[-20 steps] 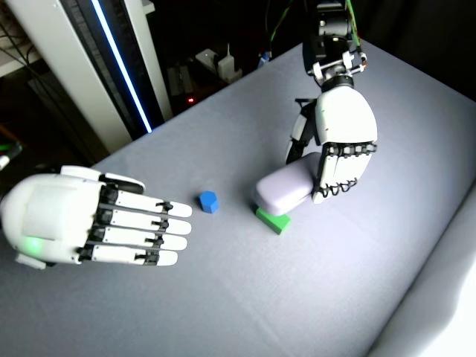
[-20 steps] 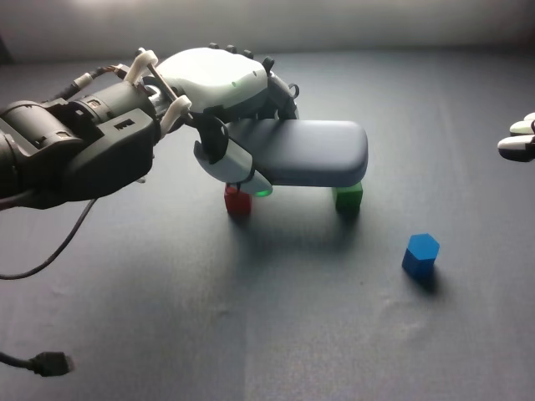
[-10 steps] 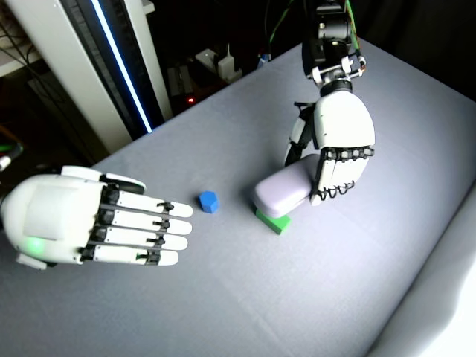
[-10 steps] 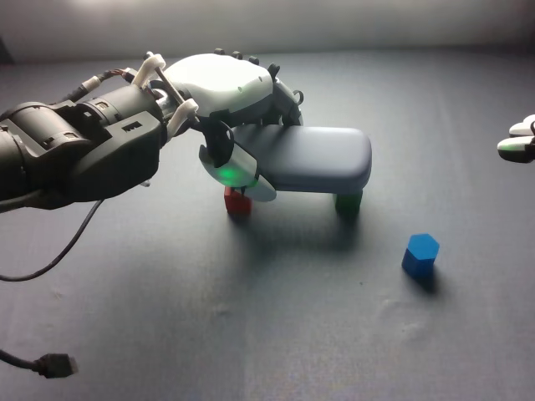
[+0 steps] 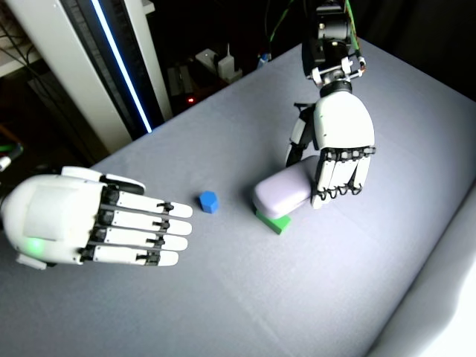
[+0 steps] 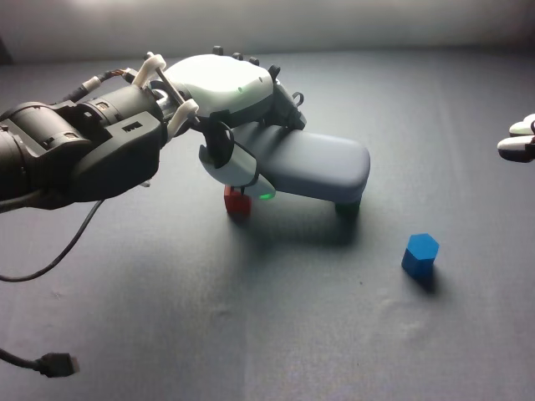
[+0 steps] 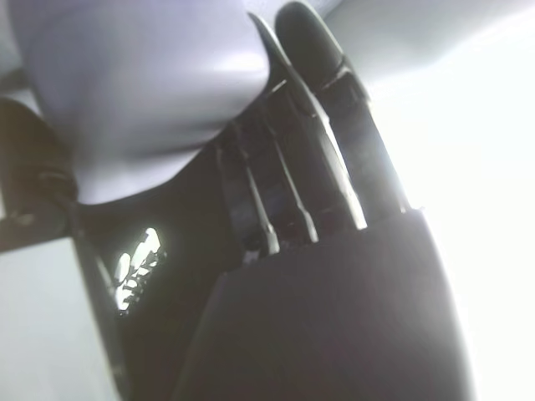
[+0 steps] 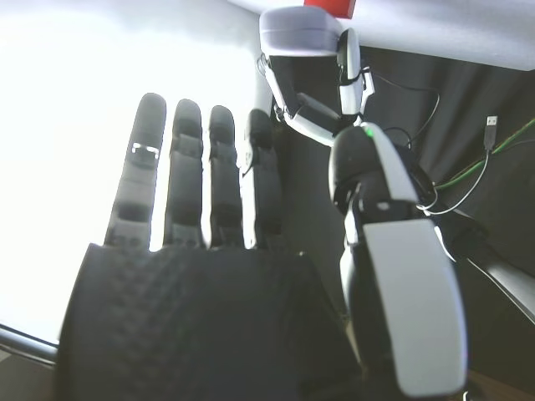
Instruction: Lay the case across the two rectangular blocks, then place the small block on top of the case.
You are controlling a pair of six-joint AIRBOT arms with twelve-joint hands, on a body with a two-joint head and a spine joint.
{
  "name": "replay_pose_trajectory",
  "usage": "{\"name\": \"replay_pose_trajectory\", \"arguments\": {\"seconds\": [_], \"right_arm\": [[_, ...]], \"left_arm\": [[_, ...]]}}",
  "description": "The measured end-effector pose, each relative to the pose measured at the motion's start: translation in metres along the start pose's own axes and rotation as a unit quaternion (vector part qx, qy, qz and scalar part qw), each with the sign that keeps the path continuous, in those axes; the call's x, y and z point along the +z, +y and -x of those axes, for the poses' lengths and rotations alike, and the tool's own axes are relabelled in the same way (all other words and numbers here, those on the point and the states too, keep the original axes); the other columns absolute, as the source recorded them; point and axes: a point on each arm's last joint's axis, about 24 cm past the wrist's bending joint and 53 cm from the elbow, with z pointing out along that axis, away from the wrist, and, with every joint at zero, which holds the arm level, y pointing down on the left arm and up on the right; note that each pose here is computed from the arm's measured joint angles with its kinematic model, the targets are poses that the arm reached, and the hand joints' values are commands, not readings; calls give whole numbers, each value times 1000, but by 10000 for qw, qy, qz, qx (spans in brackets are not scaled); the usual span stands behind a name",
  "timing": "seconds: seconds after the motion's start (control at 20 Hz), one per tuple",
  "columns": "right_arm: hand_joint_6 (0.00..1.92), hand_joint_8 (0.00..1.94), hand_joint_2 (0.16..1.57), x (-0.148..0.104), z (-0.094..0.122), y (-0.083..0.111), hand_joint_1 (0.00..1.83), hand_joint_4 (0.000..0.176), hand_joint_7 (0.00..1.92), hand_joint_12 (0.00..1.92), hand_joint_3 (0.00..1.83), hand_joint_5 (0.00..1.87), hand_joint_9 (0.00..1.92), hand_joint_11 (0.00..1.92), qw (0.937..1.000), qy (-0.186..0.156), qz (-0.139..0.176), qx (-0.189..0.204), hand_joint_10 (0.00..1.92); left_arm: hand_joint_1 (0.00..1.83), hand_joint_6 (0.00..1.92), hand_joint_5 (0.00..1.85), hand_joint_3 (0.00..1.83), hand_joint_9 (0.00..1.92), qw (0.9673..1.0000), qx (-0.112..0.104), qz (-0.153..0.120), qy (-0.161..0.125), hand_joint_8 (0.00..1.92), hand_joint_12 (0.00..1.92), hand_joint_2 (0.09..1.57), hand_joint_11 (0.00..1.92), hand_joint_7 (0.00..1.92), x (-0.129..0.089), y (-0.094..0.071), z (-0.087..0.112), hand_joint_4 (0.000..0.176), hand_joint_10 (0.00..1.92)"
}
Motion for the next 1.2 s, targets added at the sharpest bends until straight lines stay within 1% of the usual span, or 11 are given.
{"name": "replay_pose_trajectory", "arguments": {"seconds": [0.2, 0.35, 0.6, 0.75, 0.9, 0.95, 1.0, 1.05, 1.1, 1.15, 1.2], "right_arm": [[1, 1, 1324, 0, 0, 0, 637, 0, 299, 700, 2, 393, 269, 0, 10000, 0, 0, 2, 1], [2, 1, 1322, 0, 0, 0, 625, 0, 309, 727, 2, 391, 281, 0, 10000, 0, 0, 2, 1], [1, 0, 1319, 0, 0, 0, 626, 0, 310, 731, 1, 395, 284, 0, 10000, 0, 0, 8, 1], [0, 0, 1321, 0, 0, 0, 632, 0, 304, 710, 1, 394, 269, 0, 10000, 0, 0, 6, 0], [0, 1, 1319, 0, 0, 0, 646, 0, 312, 749, 0, 395, 278, 0, 10000, 1, -2, 10, 1], [0, 0, 1316, 0, 0, 0, 605, 0, 307, 742, 0, 386, 279, 0, 10000, 0, -4, 12, 1], [2, 2, 1314, 0, 0, 0, 613, 1, 312, 744, 0, 389, 286, 0, 10000, 0, 2, 23, 3], [4, 2, 1315, 0, 0, 0, 654, 0, 315, 740, 0, 398, 285, 0, 10000, 2, 1, 22, 2], [4, 2, 1311, 0, 0, 0, 646, 0, 318, 743, 0, 403, 288, 0, 10000, 2, -1, 23, 3], [4, 3, 1306, 0, 0, 0, 656, 0, 325, 766, 0, 408, 297, 0, 10000, -4, 6, 25, 4], [2, 2, 1302, 1, 0, 1, 676, 0, 324, 767, 0, 406, 293, 0, 10000, 5, 10, 19, 2]], "left_arm": [[1044, 0, 752, 0, 942, 10000, 0, -1, -1, 0, 1007, 956, 546, 906, 0, 0, 0, 0, 13], [1050, 0, 690, 0, 942, 10000, -5, -9, -2, 0, 1131, 933, 499, 860, -1, -1, 0, 0, 5], [1019, 0, 634, 0, 961, 10000, -31, -47, -7, 4, 1195, 916, 538, 803, -2, -3, -1, 0, 16], [968, 0, 610, 0, 912, 10000, -33, -69, -36, 0, 1138, 895, 559, 731, -2, -4, 0, 0, 0], [1000, 0, 578, 0, 839, 9999, -58, -93, -37, 0, 1177, 865, 498, 659, -7, -5, 0, 0, 0], [986, 0, 549, 0, 754, 9999, -75, -129, -64, 0, 1149, 864, 435, 614, -10, -7, 1, 0, 0], [993, 0, 528, 0, 681, 9995, -137, -206, -177, 0, 1113, 858, 360, 570, -18, -9, 7, 0, 0], [968, 0, 485, 0, 654, 9992, -181, -247, -249, 0, 1113, 856, 358, 536, -24, -9, 11, 0, 0], [904, 0, 465, 0, 554, 9983, -226, -355, -406, 0, 1082, 852, 265, 494, -36, -13, 19, 19, 0], [901, 3, 468, 0, 541, 9975, -240, -415, -512, 5, 1072, 849, 229, 499, -46, -13, 25, 10, 3], [974, 4, 475, 0, 528, 9962, -268, -504, -658, 5, 1058, 844, 178, 502, -57, -15, 32, 0, 0]]}}
